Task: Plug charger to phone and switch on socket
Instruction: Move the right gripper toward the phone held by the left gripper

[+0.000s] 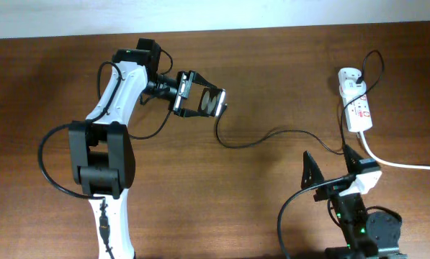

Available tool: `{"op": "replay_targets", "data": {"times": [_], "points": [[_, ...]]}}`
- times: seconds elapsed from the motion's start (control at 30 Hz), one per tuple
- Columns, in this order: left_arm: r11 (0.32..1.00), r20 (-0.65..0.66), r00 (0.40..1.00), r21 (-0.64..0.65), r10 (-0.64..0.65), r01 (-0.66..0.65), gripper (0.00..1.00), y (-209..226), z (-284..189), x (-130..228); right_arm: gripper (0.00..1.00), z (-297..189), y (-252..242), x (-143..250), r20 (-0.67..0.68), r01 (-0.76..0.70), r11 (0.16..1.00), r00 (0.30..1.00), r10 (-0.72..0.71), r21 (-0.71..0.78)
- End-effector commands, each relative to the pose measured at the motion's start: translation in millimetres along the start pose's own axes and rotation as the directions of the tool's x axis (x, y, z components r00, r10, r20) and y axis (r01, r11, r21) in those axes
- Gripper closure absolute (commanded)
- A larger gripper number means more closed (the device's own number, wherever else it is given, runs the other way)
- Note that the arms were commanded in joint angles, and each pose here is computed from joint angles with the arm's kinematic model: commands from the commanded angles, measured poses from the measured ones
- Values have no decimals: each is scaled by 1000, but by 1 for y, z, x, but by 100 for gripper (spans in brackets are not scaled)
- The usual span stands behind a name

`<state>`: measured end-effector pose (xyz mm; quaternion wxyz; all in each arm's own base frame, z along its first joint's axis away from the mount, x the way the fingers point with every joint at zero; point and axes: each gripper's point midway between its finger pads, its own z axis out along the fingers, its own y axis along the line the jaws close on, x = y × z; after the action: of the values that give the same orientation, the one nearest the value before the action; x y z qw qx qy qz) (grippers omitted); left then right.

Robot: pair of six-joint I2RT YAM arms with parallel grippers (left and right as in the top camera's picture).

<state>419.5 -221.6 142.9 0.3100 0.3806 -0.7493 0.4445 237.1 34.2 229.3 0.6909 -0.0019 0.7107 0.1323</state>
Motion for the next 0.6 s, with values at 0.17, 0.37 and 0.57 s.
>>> {"op": "replay_targets", "data": {"times": [0.17, 0.37, 0.57], "points": [[999, -33, 999, 33, 15, -14, 89, -11, -5, 9, 1, 30, 23, -35, -227, -61, 995, 973, 42, -75], [999, -33, 999, 33, 16, -14, 89, -11, -5, 9, 1, 62, 47, -31, -472, -121, 971, 881, 11, -204], [999, -33, 999, 33, 16, -14, 89, -11, -5, 9, 1, 77, 58, -29, -703, -226, 949, 712, 7, -219]]}}
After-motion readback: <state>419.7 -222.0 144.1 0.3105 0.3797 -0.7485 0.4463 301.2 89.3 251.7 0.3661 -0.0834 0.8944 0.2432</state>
